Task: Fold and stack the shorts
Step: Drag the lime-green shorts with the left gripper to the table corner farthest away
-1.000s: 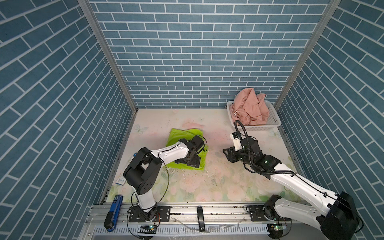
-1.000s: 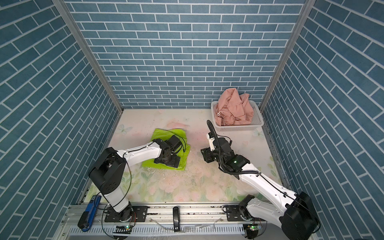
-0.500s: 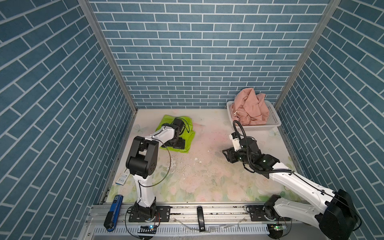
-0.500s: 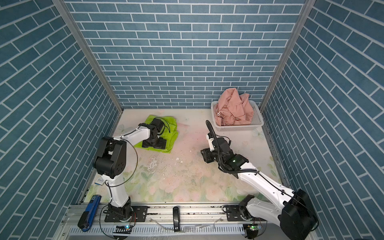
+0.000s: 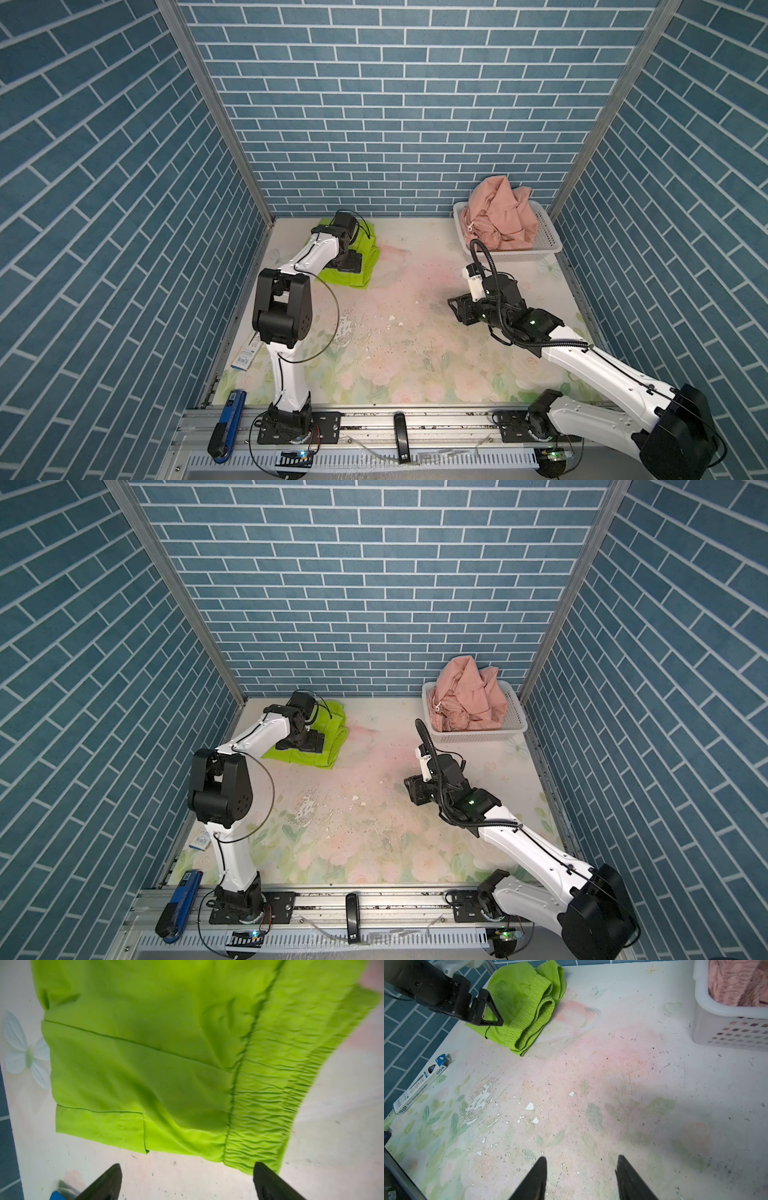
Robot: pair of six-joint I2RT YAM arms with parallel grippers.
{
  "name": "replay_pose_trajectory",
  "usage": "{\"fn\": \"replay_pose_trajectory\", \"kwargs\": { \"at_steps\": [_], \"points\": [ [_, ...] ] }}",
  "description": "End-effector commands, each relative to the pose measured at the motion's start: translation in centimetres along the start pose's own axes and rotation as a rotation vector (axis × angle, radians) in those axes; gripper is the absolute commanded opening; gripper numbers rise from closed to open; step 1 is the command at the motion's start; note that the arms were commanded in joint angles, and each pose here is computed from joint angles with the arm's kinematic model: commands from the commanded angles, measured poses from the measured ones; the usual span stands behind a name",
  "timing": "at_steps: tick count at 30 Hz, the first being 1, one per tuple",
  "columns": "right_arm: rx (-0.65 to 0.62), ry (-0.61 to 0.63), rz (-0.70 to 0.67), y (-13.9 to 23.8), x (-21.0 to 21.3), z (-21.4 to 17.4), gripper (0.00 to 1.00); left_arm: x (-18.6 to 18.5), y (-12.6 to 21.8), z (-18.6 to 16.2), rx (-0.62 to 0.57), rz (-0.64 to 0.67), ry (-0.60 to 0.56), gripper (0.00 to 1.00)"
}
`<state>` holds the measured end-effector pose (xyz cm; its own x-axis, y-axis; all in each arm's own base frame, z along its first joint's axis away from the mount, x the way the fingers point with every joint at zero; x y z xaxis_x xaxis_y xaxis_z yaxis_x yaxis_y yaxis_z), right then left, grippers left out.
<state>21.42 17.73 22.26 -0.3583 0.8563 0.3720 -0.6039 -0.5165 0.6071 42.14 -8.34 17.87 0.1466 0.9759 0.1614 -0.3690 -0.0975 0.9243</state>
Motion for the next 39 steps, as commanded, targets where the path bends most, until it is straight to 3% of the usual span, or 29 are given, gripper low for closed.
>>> {"fn": "replay_pose_trajectory", "kwargs": {
  "at_steps": [1,12,22,29,39],
  "points": [
    [-0.039,0.010,0.012,0.4,0.3,0.9,0.54,-2.4,1.4,0.6,-0.064,-0.089,-0.077,1.00],
    [-0.008,-0.037,0.043,0.5,0.1,-0.2,0.54,-3.6,-3.2,2.5,-0.023,0.081,-0.130,1.00],
    [-0.005,-0.067,0.034,0.4,0.0,-0.5,0.54,-3.9,-7.1,4.0,0.042,0.124,-0.172,1.00],
    [0.010,-0.067,0.023,0.2,0.0,-0.4,0.54,-0.4,-9.1,3.3,0.101,0.139,-0.101,1.00],
    [0.003,-0.023,-0.059,-0.4,-0.2,0.9,0.54,6.8,-9.2,2.8,0.109,0.215,-0.019,1.00]
  ]
}}
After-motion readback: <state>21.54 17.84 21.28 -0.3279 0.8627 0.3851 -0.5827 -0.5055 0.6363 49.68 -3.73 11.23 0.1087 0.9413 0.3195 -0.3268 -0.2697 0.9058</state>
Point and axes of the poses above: each gripper's point midway between its finger pads, its own y axis back along the fingers, its own x axis along the line the jaws close on, z = x × y, the point moved 8 cm from there along y, back along the fingers, and after that the axes turned 8 degrees about -y, right-handed, at the moved point
